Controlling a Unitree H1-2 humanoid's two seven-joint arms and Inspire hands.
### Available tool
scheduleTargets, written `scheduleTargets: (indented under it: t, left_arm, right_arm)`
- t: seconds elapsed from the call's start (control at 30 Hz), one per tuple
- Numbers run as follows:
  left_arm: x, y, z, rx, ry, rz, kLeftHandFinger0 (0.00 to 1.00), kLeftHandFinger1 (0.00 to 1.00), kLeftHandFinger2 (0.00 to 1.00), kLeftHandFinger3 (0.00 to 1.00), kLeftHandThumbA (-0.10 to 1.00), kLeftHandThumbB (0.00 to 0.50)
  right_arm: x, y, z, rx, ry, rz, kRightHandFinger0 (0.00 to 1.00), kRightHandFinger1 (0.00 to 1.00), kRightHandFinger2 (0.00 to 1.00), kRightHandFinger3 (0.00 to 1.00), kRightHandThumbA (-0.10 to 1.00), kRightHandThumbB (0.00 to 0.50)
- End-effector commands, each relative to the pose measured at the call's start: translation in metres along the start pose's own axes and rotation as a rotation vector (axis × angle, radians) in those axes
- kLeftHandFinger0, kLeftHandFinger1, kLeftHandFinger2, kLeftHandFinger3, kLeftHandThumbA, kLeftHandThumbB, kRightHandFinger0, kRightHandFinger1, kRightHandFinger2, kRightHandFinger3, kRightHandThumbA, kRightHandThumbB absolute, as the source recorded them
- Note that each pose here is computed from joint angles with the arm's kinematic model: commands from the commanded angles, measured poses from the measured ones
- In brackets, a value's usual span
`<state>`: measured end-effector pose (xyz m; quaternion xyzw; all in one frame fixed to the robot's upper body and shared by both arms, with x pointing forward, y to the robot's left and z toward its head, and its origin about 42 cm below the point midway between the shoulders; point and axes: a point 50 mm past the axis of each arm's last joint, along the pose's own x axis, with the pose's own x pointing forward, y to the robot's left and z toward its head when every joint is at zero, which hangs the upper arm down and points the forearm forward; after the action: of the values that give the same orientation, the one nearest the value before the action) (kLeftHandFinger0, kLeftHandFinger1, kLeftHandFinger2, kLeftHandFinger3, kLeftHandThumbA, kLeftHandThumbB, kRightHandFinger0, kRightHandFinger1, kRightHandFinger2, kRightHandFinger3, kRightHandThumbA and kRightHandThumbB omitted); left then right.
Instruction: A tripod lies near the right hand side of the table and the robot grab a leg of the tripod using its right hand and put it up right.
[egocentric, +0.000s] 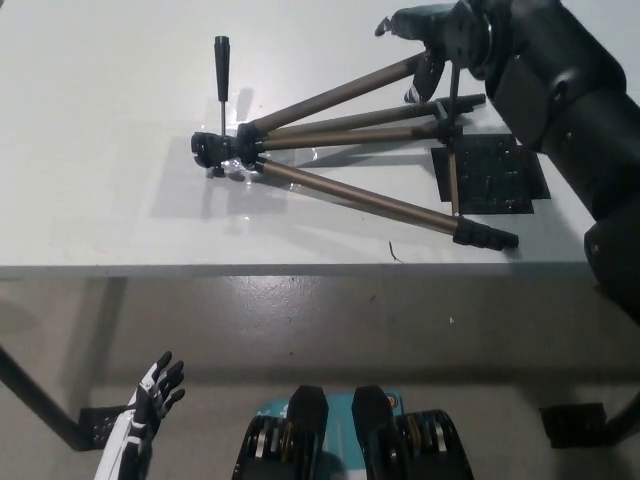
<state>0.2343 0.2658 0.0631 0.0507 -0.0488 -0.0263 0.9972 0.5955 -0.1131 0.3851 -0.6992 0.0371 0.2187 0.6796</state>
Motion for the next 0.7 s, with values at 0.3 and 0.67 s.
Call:
scheduleTargets:
  t: [0.3,0.67]
  left_arm:
    - [0.0,0.004,0.01,0.041,-0.061,-0.041,1.0,1.0,1.0,1.0,1.0,0.26]
    - [0.0,0.003,0.011,0.038,-0.056,-0.065,1.0,1.0,1.0,1.0,1.0,0.261]
  right_arm:
    - [-0.005,0.022,-0.029,-0.299,-0.159,-0.646,0.0,0.02,0.47,0.37,-0.1,0.226]
    - [-0.014,0.01,-0.042,0.054,-0.191,-0.786,0.0,0.27,0.78,0.75,-0.1,0.12]
